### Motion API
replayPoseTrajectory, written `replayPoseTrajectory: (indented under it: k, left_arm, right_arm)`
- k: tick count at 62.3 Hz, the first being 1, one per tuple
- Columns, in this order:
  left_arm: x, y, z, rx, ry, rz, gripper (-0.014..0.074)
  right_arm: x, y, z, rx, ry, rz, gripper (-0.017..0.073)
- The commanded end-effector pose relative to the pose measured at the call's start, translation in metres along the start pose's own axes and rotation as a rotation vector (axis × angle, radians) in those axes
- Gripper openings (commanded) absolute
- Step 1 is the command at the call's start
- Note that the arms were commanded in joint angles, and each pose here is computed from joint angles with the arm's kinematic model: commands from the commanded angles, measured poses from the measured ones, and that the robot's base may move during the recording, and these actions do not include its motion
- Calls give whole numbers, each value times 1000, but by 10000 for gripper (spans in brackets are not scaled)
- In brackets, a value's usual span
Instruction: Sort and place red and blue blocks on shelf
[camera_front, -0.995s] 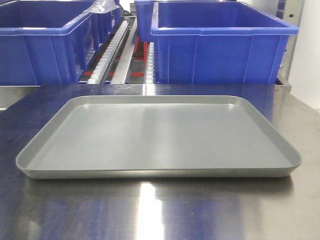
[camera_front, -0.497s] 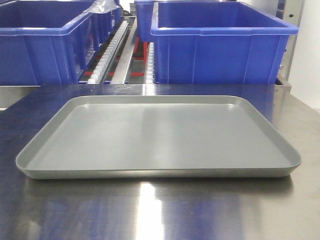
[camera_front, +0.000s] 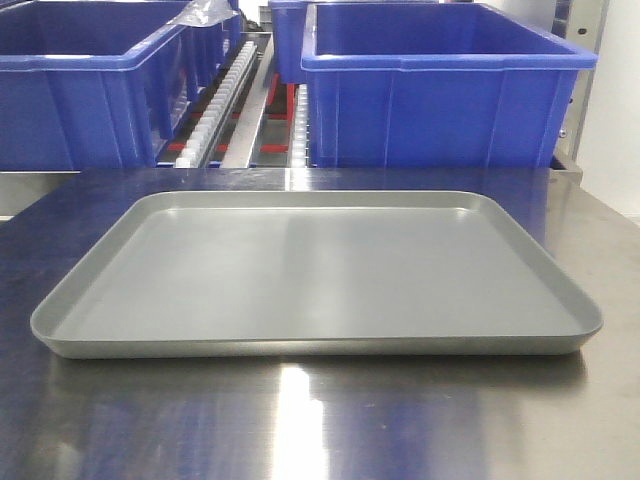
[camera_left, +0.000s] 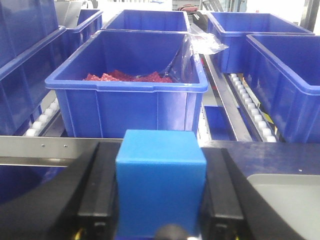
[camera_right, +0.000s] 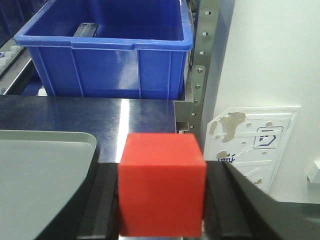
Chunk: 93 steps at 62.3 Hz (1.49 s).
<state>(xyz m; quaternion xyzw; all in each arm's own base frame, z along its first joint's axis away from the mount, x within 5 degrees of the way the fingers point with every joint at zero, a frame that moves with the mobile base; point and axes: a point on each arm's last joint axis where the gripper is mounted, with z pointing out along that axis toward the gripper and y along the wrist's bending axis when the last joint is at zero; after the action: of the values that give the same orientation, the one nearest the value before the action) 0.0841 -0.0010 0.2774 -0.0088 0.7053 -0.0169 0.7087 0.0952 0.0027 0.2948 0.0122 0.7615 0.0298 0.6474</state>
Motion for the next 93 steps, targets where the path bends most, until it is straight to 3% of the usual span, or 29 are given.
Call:
replayPoseTrajectory:
  k: [1,93]
  left_arm:
    - [-15,-1,0,3,-105,2,124]
    - [-15,-1,0,3,-105,2,124]
  right_arm:
    - [-17,-1,-2,11,-110,-6,278]
    - [-17,-1,-2,11,-110,-6,278]
